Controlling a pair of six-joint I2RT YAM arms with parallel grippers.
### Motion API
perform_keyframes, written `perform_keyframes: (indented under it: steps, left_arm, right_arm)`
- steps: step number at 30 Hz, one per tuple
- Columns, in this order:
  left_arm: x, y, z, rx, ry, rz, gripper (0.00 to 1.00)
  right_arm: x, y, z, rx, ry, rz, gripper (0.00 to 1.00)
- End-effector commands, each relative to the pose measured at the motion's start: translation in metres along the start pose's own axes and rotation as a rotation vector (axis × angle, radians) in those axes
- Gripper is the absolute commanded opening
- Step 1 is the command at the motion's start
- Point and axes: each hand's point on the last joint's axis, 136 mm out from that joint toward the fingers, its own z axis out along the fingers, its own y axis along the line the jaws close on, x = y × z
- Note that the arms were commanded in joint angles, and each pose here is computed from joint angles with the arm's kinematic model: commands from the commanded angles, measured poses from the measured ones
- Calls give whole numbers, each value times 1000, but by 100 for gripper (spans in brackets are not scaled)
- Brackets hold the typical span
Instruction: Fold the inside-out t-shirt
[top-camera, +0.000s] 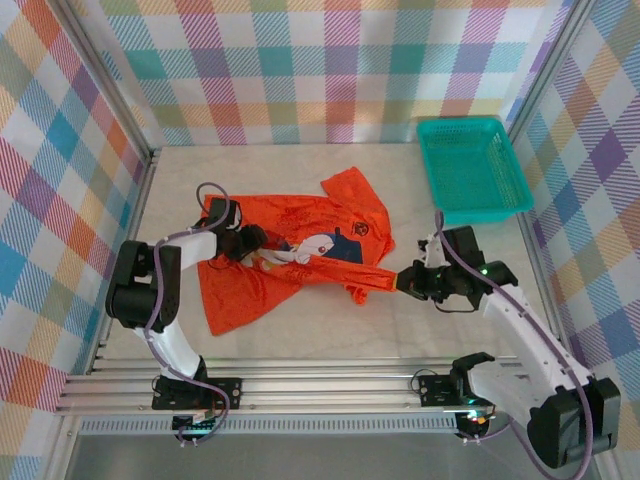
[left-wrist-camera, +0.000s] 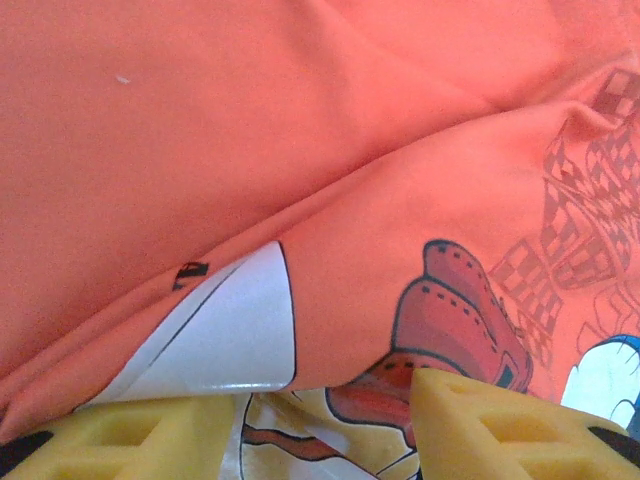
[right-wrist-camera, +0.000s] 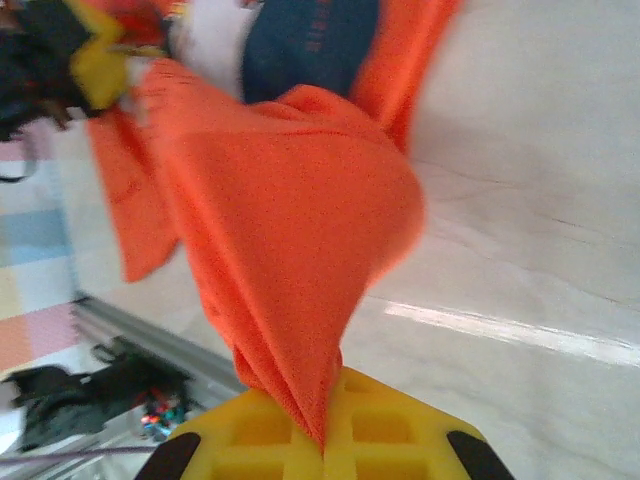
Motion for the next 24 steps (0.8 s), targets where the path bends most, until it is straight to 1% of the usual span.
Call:
perform_keyframes:
  steps: [1,4,6,7,8,11,13,14,15,17,19,20,21,22,24]
  left_arm:
    - [28,34,-2,-119,90,-22,52]
    - [27,19,-14,-79,84,-3,57]
    - [25,7,-31,-80,78,30,61]
    - [23,1,-39,-78,68,48,63]
    - [20,-6,-49,-71,55,67,64]
    - [14,-25,-71,-40,29,100,64]
    - [12,-31,-80,-25,15,107,64]
    - [13,-32,-82,-23,9,110,64]
    - [13,-31,-83,-27,7,111,64]
    - [15,-27,-83,-40,11,110,64]
    - [20,-22,-82,-48,18,106,64]
    - [22,-20,-82,-48,21,103,64]
    - [24,-19,-82,-47,24,99,63]
    - [26,-18,-83,-46,23,95,63]
    - [32,-19,-83,-32,30,84,62]
  right_arm:
    - [5,38,-6,-219,27,-26,0]
    - [-2,38,-2,-218,21,-9,0]
    - [-13,36,3,-198,1,3,0]
    - [-18,32,6,-172,-10,14,3]
    - [-26,26,9,-125,-23,29,10]
    - [-39,12,15,-38,-49,60,14]
    - [-38,6,17,-30,-69,76,15]
    - [-35,4,16,-35,-82,79,13]
    - [-32,2,15,-43,-94,79,10]
    - [-23,2,13,-78,-113,65,8]
    - [-15,2,11,-112,-117,43,8]
    - [-11,-1,12,-111,-118,47,13]
    - [-8,-7,13,-94,-121,59,26]
    - [-7,-13,15,-72,-123,72,32]
    - [-10,-24,20,-16,-115,101,32]
